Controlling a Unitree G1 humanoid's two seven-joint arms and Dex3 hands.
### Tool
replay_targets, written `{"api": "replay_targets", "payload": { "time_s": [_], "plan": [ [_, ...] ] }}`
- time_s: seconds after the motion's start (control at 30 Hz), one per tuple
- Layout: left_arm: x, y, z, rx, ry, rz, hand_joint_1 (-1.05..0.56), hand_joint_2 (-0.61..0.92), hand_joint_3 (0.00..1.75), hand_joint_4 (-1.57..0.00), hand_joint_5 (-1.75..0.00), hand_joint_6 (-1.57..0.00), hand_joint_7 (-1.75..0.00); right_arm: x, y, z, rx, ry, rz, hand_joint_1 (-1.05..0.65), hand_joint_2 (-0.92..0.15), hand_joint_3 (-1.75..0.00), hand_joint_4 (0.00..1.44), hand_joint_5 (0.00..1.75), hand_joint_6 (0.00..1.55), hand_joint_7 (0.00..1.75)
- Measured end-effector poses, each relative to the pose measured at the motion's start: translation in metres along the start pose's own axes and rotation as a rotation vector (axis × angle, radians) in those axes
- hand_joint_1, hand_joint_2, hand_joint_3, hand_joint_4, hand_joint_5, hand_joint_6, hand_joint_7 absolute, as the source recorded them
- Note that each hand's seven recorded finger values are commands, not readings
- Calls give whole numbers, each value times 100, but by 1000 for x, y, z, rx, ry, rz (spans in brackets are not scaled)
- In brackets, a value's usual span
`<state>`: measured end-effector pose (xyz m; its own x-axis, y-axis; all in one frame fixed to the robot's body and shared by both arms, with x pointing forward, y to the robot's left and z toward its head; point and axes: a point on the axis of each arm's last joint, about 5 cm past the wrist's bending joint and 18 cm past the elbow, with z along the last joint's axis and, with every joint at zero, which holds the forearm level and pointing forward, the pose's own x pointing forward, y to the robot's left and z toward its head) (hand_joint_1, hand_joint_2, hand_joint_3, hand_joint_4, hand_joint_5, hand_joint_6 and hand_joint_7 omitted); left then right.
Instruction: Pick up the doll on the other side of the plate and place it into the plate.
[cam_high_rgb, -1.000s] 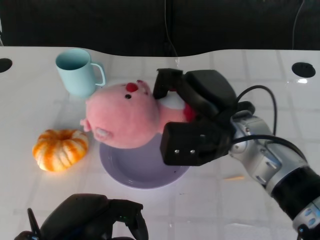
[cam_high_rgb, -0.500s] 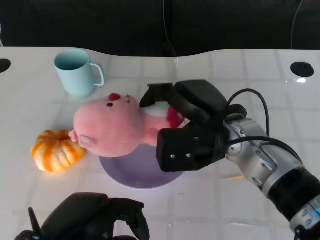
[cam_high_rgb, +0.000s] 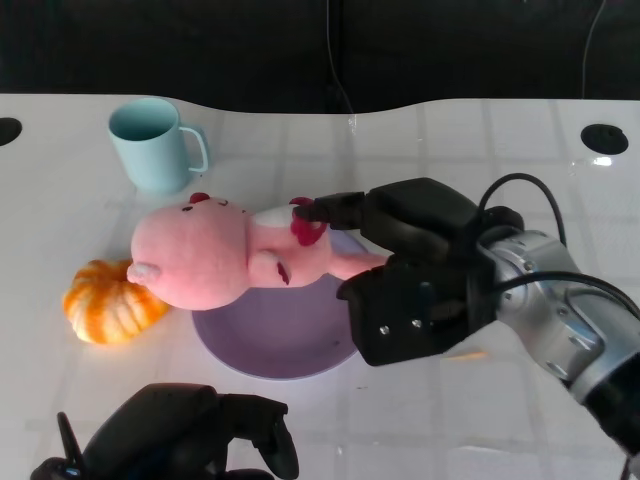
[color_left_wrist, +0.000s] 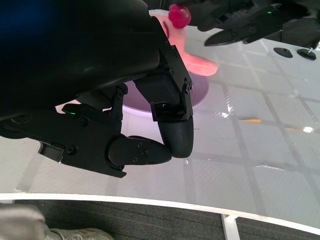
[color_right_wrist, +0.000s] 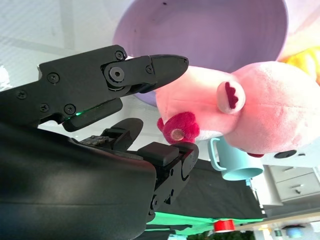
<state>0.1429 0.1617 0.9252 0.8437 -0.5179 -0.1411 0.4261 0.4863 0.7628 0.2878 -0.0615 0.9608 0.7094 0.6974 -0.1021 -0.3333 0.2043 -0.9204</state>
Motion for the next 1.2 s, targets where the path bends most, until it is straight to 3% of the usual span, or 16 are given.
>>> {"api": "replay_targets", "payload": {
  "time_s": [0.33,0.57,0.77,0.87,1.07,1.1,1.2],
  "plan": [
    [1,0,0,1,-6,-3,-28,92,32,-70,-147,-80,-86,-44,-14,-14,21,-24,-53,-63,-92,-18,50,31,42,6],
    [2,0,-1,3,-6,-2,-28,92,32,-69,-144,-80,-85,-80,-11,-22,49,-31,-114,-57,-92,-13,62,38,53,10],
    [3,0,-1,5,-8,-2,-28,92,33,-70,-144,-80,-86,-107,-3,-24,80,-6,-185,-41,-92,-5,85,50,73,16],
    [3,1,-1,5,-6,0,-28,92,33,-70,-144,-79,-86,-122,-1,-21,107,8,-215,-25,-90,-2,99,65,87,19],
    [3,2,-1,6,-2,6,-29,92,32,-71,-146,-80,-86,-146,-2,-13,147,50,-238,-8,-91,-2,95,109,112,24],
    [3,3,-1,8,-2,6,-29,92,32,-71,-146,-80,-86,-149,0,-13,157,57,-239,-4,-91,-2,94,123,116,29],
    [2,4,-1,11,-2,7,-28,92,32,-71,-147,-80,-86,-153,10,-12,212,75,-249,2,-90,-6,94,137,117,45]
  ]
}}
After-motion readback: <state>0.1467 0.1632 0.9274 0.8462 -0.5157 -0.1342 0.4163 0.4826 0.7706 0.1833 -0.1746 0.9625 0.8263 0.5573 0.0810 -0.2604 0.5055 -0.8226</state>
